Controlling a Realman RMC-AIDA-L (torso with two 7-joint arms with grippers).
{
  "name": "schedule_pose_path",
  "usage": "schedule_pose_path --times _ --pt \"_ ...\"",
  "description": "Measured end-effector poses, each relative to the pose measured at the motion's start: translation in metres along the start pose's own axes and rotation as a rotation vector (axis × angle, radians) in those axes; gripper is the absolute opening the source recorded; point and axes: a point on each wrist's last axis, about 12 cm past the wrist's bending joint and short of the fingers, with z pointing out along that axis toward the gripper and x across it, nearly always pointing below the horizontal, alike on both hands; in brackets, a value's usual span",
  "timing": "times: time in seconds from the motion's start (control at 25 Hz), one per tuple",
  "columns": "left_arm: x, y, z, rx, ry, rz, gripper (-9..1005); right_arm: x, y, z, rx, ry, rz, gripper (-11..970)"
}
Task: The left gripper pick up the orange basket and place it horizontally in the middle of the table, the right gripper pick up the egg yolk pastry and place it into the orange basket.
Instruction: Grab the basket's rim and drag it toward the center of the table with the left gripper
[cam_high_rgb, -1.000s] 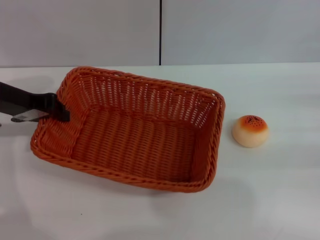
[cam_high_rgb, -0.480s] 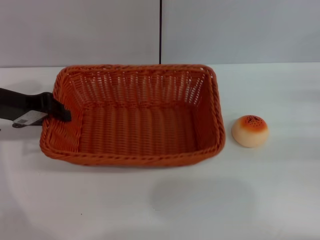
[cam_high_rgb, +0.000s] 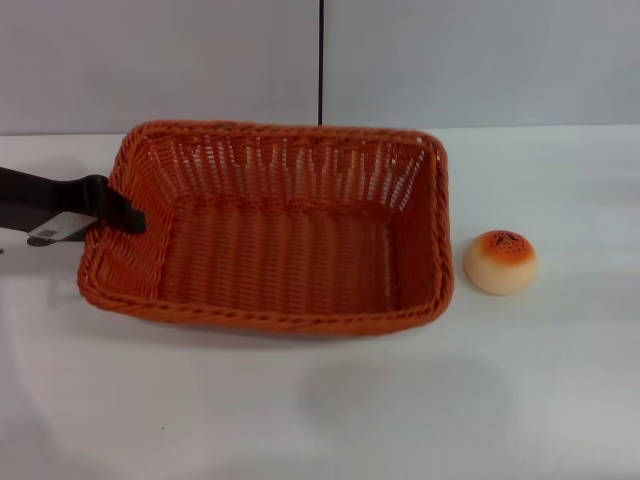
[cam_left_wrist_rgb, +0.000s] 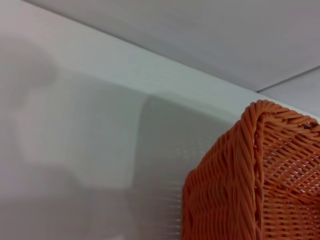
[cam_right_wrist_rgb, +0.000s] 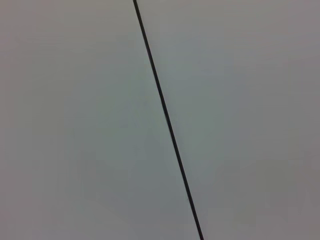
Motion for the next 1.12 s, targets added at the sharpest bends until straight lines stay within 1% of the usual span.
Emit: schedule_pose_path --times 0.28,0.52,0.76,0.88,1.12 --pt "-0.002 -0.001 0.000 0.021 -0.020 -0.001 183 0.002 0.000 0.000 0.012 0.010 0.002 618" --pt "-0.003 0.001 -0.002 0.019 -0.022 -0.005 182 0.003 0.000 0.002 0.017 0.015 0.002 618" --pt "0.000 0.009 0.005 0.041 -0.001 -0.049 182 0.001 0.000 0.008 0.013 0.013 -0.001 618" --pt "0.003 0.017 0.008 0.064 0.004 -0.087 183 -0.001 0.001 0.012 0.006 0.012 -0.007 618" --pt "0.005 0.020 0.007 0.084 -0.007 -0.071 339 0.000 0.002 0.013 0.005 0.010 -0.006 617"
